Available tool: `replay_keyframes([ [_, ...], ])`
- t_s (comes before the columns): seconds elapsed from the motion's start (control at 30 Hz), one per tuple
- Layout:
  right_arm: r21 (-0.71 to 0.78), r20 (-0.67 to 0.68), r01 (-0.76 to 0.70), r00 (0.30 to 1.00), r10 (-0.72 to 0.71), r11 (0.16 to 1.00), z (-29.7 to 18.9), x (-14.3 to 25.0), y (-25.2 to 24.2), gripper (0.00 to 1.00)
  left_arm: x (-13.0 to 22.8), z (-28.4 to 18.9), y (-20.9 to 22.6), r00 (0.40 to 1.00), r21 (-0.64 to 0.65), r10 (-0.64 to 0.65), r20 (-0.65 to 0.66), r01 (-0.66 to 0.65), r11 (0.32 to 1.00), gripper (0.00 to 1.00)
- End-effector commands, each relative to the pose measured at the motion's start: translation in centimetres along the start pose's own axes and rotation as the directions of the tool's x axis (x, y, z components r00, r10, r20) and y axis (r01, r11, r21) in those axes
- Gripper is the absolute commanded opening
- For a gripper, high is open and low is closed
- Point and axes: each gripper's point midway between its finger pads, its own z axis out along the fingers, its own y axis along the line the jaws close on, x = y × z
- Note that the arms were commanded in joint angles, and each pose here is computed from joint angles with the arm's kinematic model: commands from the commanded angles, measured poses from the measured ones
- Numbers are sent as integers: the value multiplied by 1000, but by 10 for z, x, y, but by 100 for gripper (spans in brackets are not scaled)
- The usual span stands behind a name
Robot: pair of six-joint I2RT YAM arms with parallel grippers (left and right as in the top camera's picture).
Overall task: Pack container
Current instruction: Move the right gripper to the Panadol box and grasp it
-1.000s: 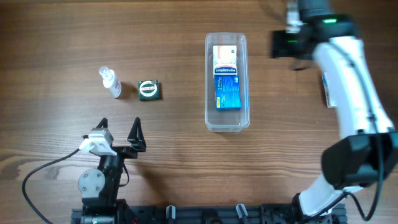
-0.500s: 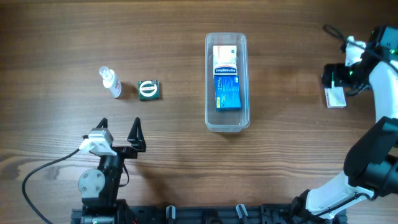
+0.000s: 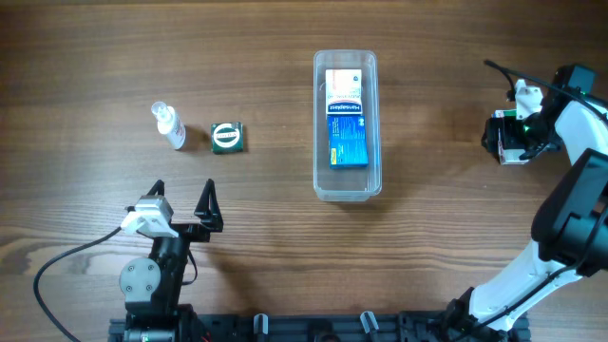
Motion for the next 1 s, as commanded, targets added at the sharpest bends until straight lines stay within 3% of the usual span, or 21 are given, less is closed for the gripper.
replay_keyframes([
  [0.0, -51, -14, 7, 1000, -8, 999, 17, 4, 7, 100, 1, 0, 4, 1000, -18, -13, 4, 13, 1000, 100],
  [0.07, -50, -16, 7, 1000, -8, 999, 19, 5, 7, 99, 1, 0, 4, 1000, -18, -13, 4, 13, 1000, 100],
  [0.17, -39, -15, -6, 1000, 6, 999, 20, 4, 5, 87, 1, 0, 4, 1000, -18, -13, 4, 13, 1000, 100],
  [0.5, -24, -18, -121, 993, 121, 992, 3, -7, 0, 73, 1, 0, 4, 1000, -18, -13, 4, 13, 1000, 100],
  [0.57, -27, -24, -129, 991, 129, 991, -10, -15, 1, 67, 1, 0, 4, 1000, -18, -13, 4, 13, 1000, 100],
  [0.73, -34, -11, -161, 987, 160, 986, -33, -31, 8, 68, 1, 0, 4, 1000, -18, -13, 4, 13, 1000, 100],
  [0.9, 6, 27, -427, 904, 427, 904, -26, -36, -1, 70, 1, 0, 4, 1000, -18, -13, 4, 13, 1000, 100],
  [0.97, 5, 39, -467, 884, 466, 884, -22, -37, -2, 70, 1, 0, 4, 1000, -18, -13, 4, 13, 1000, 100],
])
